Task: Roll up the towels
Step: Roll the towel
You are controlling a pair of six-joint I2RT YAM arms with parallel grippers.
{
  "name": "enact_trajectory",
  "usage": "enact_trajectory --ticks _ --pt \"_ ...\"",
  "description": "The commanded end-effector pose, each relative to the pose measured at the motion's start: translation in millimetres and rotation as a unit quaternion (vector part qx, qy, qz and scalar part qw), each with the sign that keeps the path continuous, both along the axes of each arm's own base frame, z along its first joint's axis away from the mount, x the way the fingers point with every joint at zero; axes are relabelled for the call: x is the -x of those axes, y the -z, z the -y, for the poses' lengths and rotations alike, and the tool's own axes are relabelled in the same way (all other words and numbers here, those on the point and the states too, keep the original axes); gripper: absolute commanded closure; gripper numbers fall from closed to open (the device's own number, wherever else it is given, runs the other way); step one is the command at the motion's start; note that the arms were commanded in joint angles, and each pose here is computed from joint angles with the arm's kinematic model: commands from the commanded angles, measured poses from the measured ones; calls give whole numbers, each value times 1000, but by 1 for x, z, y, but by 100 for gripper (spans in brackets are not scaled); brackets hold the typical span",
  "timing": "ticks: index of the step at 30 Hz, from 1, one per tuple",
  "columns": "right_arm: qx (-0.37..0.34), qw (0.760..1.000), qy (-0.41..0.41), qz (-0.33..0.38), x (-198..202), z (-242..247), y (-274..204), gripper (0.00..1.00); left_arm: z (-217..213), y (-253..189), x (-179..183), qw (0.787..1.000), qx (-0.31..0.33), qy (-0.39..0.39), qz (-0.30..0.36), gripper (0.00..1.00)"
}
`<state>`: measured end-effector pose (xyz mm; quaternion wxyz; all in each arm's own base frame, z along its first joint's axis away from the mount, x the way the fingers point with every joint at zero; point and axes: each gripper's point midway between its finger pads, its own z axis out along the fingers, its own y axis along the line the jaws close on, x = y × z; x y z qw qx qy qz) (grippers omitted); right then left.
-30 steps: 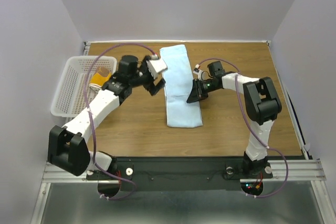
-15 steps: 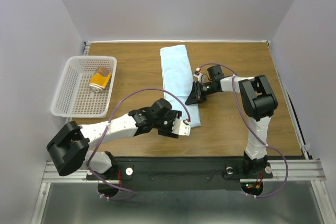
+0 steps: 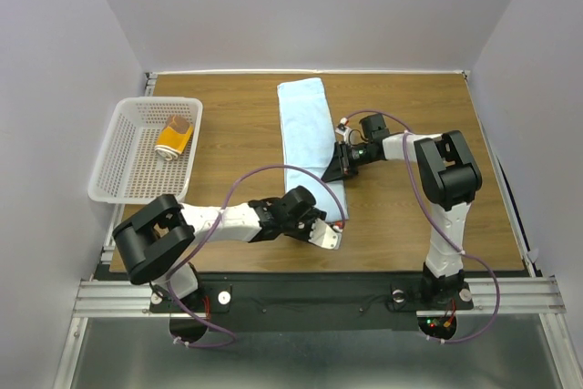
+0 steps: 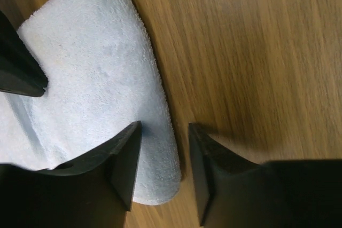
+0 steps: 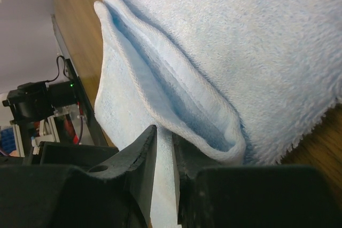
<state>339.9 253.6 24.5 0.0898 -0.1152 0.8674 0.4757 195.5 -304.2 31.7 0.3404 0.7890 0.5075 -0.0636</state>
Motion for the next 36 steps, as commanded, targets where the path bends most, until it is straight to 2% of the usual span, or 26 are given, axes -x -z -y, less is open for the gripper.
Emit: enact_trajectory --ticks 1,4,8,11,13,19,22,27,29,36 --pt "46 999 3 -12 12 9 28 76 4 4 -6 1000 1 -3 17 53" --pt "43 999 1 -12 13 9 28 77 1 14 -9 1000 -14 -11 18 58" --pt "45 999 -2 -16 17 11 31 77 -1 21 -13 999 -30 -14 22 72" --pt "44 999 -5 -17 22 12 31 77 4 14 -5 1000 -22 -2 1 90" --pt "41 999 -9 -13 26 12 27 77 9 5 5 999 -16 10 -29 98" --pt "16 1000 -25 -1 52 15 2 77 -2 -6 43 990 -44 42 -124 100" --pt "-8 998 -31 48 50 12 -38 76 -1 -17 52 986 -43 43 -154 100" --pt "-22 995 -27 97 34 7 -75 75 7 -36 67 976 -35 50 -208 100" --pt "-11 994 -22 106 26 7 -73 74 8 -40 72 972 -36 48 -228 100" --pt "14 998 -30 55 28 8 -24 74 21 -63 52 964 -10 21 -265 100"
